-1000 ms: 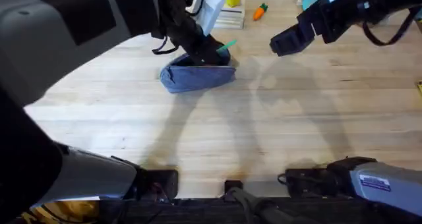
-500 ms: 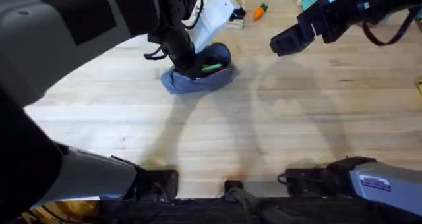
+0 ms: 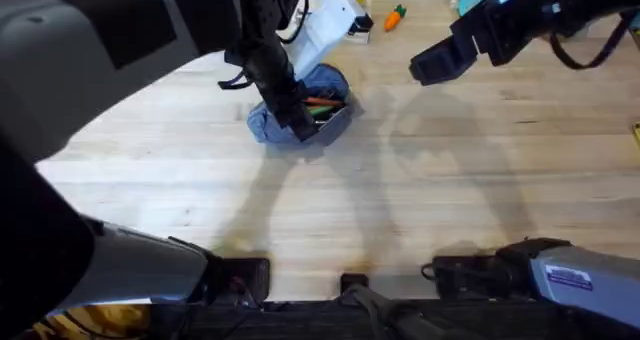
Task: Unzip the bag, pick up the pens from the table one at a time and place them inside, then zip the bag closed.
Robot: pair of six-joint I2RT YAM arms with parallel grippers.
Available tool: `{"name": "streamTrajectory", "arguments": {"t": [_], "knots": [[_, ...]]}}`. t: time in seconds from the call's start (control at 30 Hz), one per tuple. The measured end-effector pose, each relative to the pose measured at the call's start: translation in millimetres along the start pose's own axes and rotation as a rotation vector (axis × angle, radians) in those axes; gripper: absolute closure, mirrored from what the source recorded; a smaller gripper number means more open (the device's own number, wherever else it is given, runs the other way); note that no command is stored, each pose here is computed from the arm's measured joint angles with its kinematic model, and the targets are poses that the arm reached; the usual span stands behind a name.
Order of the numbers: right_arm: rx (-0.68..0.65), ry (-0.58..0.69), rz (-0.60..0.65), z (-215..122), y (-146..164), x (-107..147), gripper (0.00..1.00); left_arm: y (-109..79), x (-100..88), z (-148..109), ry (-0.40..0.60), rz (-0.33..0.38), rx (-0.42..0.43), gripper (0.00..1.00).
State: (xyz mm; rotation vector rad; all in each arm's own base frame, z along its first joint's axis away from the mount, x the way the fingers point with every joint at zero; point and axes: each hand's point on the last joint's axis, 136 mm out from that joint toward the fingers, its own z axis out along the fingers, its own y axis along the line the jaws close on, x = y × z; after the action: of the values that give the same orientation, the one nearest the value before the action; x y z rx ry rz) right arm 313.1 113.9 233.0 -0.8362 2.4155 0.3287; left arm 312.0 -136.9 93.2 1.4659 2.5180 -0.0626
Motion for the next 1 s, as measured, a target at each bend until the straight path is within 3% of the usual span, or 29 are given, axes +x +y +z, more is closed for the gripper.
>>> {"name": "streamTrajectory", "arguments": {"t": [0.23,0.47,0.67,0.83,1.0], "knots": [[0.000,0.000,0.000,0,0,0,0.004,-5.9,4.5,-9,0.014,-0.001,0.018,0.008],[-0.001,0.001,0.000,0,0,0,0.004,-10.2,10.9,-66,-0.069,-0.004,-0.059,0.007],[-0.006,0.014,0.005,0,1,3,0.004,7.7,25.3,-110,-0.160,-0.071,-0.175,0.007],[-0.012,0.030,0.011,0,3,7,0.003,17.2,42.3,-113,-0.117,-0.117,-0.202,0.008],[-0.012,0.030,0.010,0,3,7,0.003,20.6,44.7,-111,-0.097,-0.114,-0.216,0.007]]}}
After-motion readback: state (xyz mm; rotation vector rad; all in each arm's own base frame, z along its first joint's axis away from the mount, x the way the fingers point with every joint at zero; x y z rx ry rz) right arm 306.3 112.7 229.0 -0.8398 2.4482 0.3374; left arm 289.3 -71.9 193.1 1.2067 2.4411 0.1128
